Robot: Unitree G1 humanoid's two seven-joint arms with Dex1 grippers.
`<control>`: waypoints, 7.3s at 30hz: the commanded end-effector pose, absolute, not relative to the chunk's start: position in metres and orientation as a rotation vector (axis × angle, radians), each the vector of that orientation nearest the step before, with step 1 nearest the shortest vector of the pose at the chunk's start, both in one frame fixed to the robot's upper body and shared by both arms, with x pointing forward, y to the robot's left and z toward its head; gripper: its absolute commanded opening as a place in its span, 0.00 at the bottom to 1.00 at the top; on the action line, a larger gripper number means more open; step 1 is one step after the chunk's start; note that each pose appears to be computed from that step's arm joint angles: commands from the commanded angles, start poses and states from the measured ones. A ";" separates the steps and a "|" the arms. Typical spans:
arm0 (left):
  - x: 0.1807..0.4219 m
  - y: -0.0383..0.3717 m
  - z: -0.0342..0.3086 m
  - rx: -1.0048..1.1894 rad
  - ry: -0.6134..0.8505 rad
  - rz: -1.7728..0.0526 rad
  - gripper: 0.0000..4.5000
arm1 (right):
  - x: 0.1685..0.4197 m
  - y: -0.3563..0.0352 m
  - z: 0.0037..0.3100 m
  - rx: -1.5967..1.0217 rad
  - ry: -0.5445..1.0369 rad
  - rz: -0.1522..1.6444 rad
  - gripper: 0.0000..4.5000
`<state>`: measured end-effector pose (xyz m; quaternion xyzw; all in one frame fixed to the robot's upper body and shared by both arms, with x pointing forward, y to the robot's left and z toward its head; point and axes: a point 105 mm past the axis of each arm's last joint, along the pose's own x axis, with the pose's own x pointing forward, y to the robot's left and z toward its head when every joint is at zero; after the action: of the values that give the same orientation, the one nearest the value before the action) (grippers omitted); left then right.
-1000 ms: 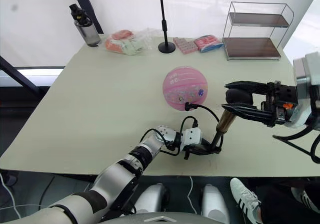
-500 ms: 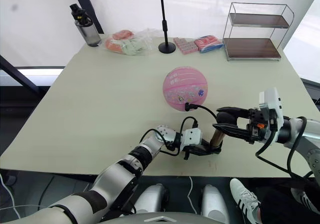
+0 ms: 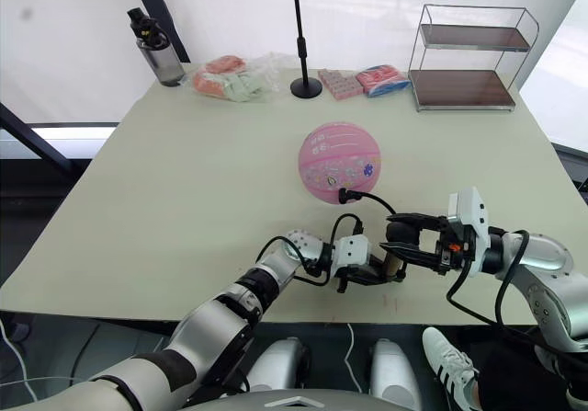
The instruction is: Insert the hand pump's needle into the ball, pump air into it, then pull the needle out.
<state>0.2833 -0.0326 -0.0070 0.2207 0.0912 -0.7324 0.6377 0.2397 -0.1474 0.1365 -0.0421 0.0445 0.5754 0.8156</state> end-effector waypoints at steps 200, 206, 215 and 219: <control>0.427 0.012 0.122 0.110 0.157 -0.868 1.00 | 0.328 -0.096 0.124 -1.165 -0.425 0.618 0.01; 0.427 0.011 0.117 0.118 0.147 -0.858 1.00 | 0.329 -0.101 0.125 -0.784 -0.353 0.555 0.01; 0.424 0.010 0.104 0.126 0.145 -0.829 1.00 | 0.324 -0.103 0.122 -0.200 -0.290 0.530 0.01; 0.423 0.012 0.097 0.138 0.148 -0.807 1.00 | 0.319 -0.105 0.124 -0.073 -0.299 0.525 0.01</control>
<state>0.4330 0.0094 0.1656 0.0510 -0.0375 -0.3963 0.9159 0.3222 -0.1005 0.0884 -0.0622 -0.0786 0.2656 0.9589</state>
